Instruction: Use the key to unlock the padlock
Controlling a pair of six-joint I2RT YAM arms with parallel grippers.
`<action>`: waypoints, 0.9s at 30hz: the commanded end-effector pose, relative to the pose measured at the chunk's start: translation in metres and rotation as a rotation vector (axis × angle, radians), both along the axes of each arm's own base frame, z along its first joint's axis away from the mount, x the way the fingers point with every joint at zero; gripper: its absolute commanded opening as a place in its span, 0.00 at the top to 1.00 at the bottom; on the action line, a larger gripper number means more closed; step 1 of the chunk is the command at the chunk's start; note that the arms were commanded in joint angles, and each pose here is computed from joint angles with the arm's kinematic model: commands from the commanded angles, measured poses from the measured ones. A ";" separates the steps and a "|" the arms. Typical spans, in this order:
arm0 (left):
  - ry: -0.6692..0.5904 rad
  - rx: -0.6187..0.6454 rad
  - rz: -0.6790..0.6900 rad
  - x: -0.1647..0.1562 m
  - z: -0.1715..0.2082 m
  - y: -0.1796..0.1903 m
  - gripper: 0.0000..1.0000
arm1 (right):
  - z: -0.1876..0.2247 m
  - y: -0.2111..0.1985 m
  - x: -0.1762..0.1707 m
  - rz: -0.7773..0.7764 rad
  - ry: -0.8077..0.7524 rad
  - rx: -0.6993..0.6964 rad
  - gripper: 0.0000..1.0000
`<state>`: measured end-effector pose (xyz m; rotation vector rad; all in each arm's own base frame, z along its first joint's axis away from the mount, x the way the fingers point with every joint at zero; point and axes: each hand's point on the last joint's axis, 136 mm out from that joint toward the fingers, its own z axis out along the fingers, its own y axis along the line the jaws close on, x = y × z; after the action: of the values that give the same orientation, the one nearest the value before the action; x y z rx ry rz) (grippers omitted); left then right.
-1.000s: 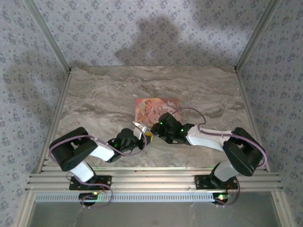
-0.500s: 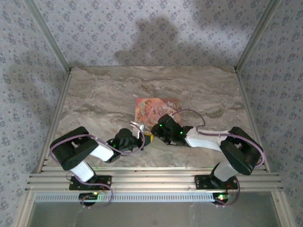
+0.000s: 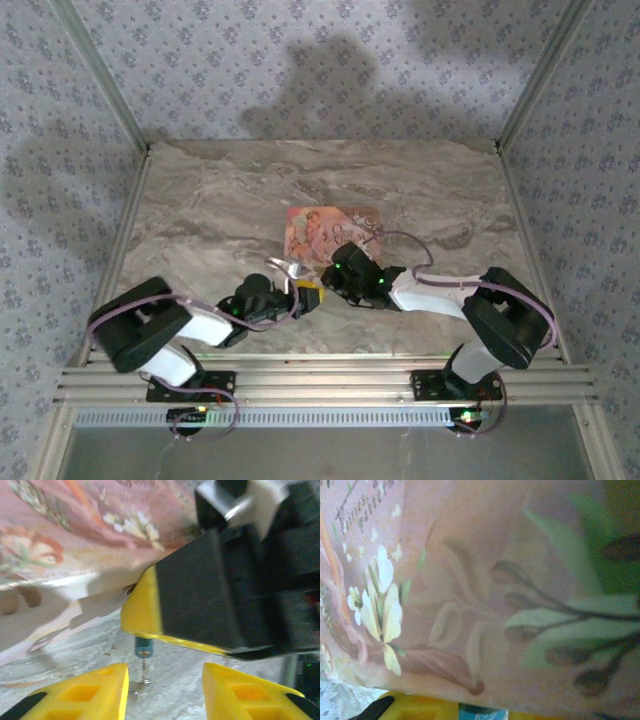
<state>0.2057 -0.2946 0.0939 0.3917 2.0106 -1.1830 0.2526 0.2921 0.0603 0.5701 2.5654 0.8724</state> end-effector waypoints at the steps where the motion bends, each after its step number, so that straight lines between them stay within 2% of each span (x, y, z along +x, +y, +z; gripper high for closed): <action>1: 0.046 0.009 0.027 -0.007 0.001 0.017 0.56 | 0.006 -0.010 0.006 -0.034 -0.021 -0.049 1.00; 7: 0.063 0.050 -0.033 -0.022 0.012 0.024 0.55 | 0.009 -0.007 0.008 -0.024 -0.024 -0.046 1.00; 13: 0.075 0.063 -0.074 -0.024 0.004 0.017 0.57 | 0.009 -0.001 0.007 -0.018 -0.015 -0.023 1.00; 22: 0.056 0.025 -0.114 -0.012 0.004 -0.006 0.61 | 0.010 0.004 0.004 0.001 0.001 0.001 1.00; 27: 0.059 0.003 -0.113 -0.004 0.002 -0.014 0.66 | 0.011 0.005 0.003 0.006 0.002 0.010 1.00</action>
<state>0.1931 -0.2976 0.0763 0.4705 2.1585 -1.2164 0.2518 0.2920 0.0613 0.5628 2.5818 0.8560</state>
